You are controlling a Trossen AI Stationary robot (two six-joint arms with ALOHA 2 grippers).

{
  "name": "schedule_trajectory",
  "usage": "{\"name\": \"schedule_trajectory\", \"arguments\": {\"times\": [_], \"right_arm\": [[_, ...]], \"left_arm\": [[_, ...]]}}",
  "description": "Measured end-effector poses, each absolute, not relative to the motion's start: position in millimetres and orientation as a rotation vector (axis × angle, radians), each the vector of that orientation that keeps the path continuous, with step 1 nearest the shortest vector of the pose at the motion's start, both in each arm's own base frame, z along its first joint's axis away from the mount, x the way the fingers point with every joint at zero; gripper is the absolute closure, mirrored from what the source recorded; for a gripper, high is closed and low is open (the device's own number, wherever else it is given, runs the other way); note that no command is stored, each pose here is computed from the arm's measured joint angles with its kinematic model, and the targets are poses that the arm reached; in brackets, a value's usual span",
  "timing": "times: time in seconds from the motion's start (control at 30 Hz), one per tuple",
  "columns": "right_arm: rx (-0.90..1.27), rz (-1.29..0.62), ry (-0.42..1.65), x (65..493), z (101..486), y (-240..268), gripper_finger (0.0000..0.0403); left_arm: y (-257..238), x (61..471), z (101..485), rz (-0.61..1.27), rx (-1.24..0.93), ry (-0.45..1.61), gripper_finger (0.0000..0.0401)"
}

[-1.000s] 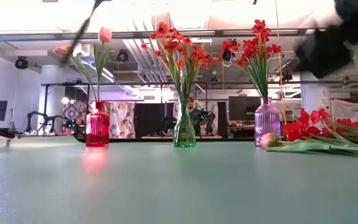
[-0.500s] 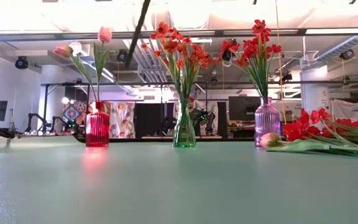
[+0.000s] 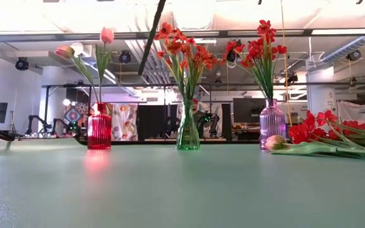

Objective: Sort flowers into vase by color
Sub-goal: Put the orange flower in the green flower vase

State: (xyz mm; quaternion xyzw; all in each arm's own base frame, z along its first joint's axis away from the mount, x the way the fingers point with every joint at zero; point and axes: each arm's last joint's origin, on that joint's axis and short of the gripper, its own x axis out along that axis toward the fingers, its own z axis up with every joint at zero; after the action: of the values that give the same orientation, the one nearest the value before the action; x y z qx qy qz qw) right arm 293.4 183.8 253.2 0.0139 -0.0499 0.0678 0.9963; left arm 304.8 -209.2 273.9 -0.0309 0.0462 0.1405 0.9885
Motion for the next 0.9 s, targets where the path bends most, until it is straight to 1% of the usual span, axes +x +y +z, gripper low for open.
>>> {"name": "schedule_trajectory", "arguments": {"times": [0.23, 0.47, 0.6, 0.8, 0.9], "right_arm": [[0.017, 0.140, -0.141, 305.0, 269.5, 177.3, 0.0087], [-0.010, 0.111, -0.053, 319.1, 279.0, 171.2, 0.0124], [-0.011, 0.112, -0.052, 320.5, 282.3, 171.5, 0.0158], [-0.017, 0.111, -0.042, 321.0, 282.5, 171.7, 0.0225], [-0.022, 0.111, -0.029, 321.0, 281.2, 171.7, 0.0258]], "left_arm": [[-211.0, 308.4, 265.9, 0.283, -0.059, 0.103, 0.0401], [-214.6, 317.1, 260.8, 0.295, -0.029, 0.098, 0.0401], [-216.7, 319.0, 264.2, 0.293, -0.013, 0.093, 0.0401], [-215.4, 318.7, 264.8, 0.340, -0.007, 0.086, 0.0400], [-215.4, 318.7, 264.9, 0.340, -0.007, 0.086, 0.0392]]}}
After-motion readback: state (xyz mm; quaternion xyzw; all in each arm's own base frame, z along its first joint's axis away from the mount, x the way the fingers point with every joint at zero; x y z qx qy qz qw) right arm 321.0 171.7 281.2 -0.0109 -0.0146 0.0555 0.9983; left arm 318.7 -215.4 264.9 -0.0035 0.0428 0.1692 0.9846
